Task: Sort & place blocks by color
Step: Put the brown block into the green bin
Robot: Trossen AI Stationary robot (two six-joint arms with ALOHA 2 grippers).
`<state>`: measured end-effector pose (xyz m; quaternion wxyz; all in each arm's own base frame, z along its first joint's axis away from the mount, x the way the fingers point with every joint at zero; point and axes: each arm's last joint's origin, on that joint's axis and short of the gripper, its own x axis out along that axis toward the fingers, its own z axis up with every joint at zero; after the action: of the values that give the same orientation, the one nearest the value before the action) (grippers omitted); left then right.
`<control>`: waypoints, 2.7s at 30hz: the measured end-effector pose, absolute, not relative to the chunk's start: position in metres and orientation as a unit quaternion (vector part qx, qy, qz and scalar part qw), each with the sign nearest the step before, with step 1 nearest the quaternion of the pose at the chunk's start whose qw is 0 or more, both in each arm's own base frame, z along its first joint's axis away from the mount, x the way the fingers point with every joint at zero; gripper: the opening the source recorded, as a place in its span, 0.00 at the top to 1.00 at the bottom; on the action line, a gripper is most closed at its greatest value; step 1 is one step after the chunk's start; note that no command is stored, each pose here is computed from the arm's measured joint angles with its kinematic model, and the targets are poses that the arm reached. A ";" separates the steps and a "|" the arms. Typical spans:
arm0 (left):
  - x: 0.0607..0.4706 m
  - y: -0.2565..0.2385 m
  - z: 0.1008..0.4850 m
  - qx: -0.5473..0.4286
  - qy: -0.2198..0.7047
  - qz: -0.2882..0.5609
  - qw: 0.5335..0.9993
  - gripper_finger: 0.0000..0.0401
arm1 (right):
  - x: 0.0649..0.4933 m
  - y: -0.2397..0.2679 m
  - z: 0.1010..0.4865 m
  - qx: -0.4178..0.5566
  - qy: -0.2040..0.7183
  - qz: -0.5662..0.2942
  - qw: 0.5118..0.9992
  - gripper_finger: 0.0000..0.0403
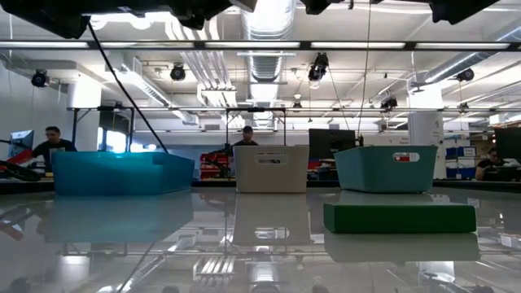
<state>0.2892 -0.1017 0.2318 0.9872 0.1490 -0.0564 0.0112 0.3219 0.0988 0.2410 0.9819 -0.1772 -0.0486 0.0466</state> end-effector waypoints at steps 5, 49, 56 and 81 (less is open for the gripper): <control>0.290 -0.102 0.231 0.149 -0.056 0.013 0.987 0.71 | 0.324 0.100 0.245 -0.181 -0.055 0.047 0.981 0.52; 0.284 -0.094 0.222 0.119 -0.018 0.112 0.986 0.43 | 0.302 0.064 0.265 -0.157 0.305 -0.027 0.939 0.69; 0.284 -0.094 0.223 0.115 -0.018 0.113 0.987 0.43 | 0.286 0.019 0.274 -0.164 0.443 -0.145 0.869 0.68; 0.284 -0.094 0.222 0.115 -0.017 0.112 0.987 0.43 | 0.237 -0.136 0.225 -0.013 0.525 -0.286 0.802 0.68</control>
<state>0.2839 -0.0939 0.2224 0.9868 0.1152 -0.0168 0.1124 0.2366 -0.1358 0.2253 0.8016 -0.0129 0.5249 -0.2858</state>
